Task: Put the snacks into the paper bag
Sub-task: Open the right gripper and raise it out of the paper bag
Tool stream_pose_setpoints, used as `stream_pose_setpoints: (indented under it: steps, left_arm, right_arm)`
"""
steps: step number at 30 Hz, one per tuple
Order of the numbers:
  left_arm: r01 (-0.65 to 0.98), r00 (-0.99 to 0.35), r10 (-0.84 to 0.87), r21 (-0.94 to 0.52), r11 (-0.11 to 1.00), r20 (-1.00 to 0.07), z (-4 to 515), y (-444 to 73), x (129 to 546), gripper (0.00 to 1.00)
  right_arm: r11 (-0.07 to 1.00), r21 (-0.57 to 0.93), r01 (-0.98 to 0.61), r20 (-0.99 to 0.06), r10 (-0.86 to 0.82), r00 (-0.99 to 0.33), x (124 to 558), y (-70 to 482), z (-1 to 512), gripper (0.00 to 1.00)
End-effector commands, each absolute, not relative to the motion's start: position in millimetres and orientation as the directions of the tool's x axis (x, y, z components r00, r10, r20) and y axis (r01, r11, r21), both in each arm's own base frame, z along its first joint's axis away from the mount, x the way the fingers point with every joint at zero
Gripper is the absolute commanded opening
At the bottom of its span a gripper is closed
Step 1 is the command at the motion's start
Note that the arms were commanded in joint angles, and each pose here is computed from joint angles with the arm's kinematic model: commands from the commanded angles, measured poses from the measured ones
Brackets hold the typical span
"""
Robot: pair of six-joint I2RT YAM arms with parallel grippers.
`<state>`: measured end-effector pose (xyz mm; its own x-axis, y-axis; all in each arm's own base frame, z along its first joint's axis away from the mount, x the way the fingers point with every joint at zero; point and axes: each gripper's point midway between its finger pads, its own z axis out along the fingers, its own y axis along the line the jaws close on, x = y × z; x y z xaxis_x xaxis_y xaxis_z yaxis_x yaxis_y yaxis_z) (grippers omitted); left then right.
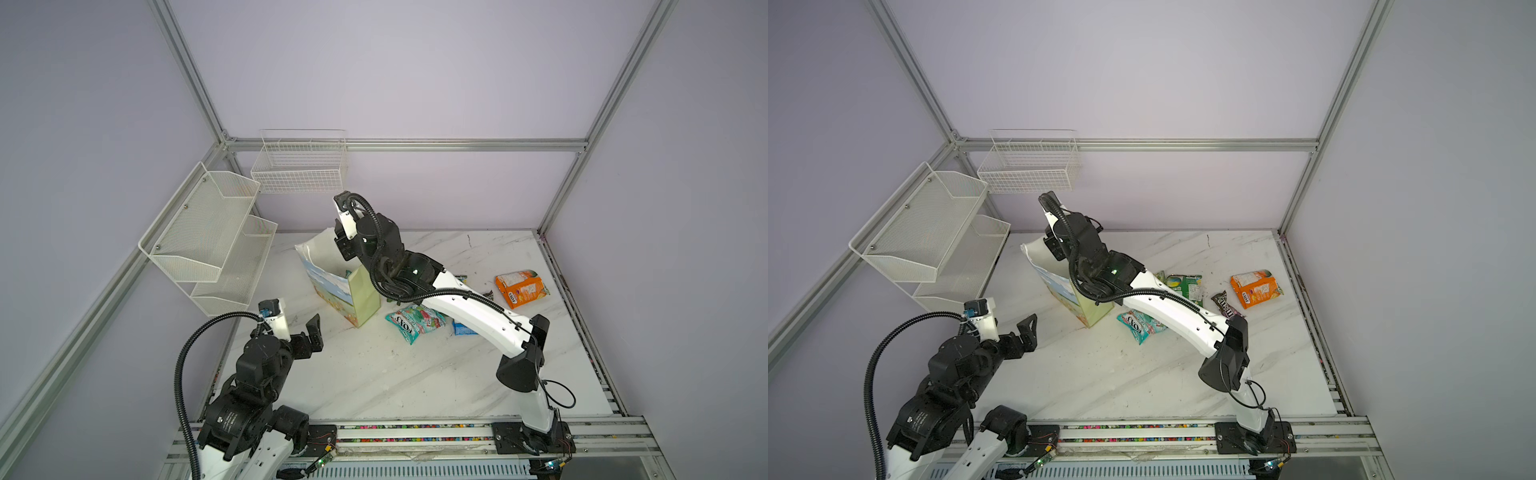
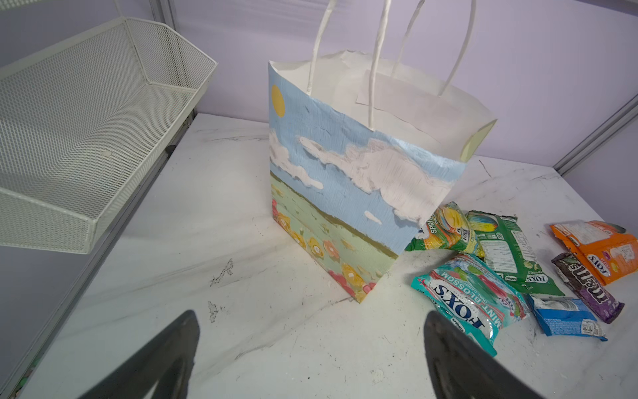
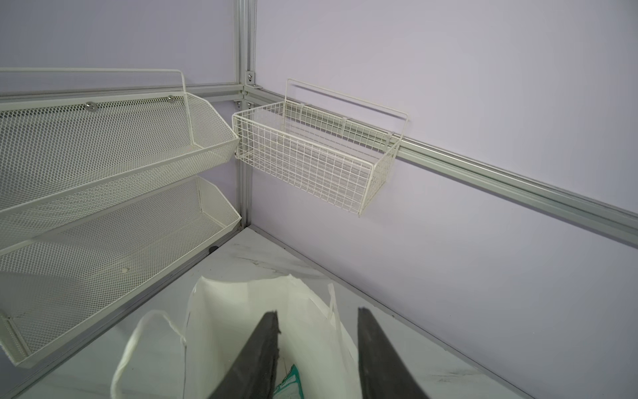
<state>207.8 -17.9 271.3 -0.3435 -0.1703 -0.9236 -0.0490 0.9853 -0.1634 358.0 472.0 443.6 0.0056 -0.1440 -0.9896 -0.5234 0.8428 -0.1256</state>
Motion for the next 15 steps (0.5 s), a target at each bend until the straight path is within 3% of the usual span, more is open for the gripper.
stream_pose_setpoints:
  steps: [1,15]
  left_arm:
    - [-0.043,-0.333,-0.177,-0.173,0.984,-0.926,272,-20,210,1.00]
    - [-0.040,-0.333,-0.178,-0.175,0.984,-0.926,272,-20,210,1.00]
  right_arm:
    - [0.842,-0.071,-0.535,-0.997,-0.071,0.022,347,461,469,0.43]
    - [0.870,-0.021,-0.492,-0.999,-0.039,-0.027,336,421,467,0.57]
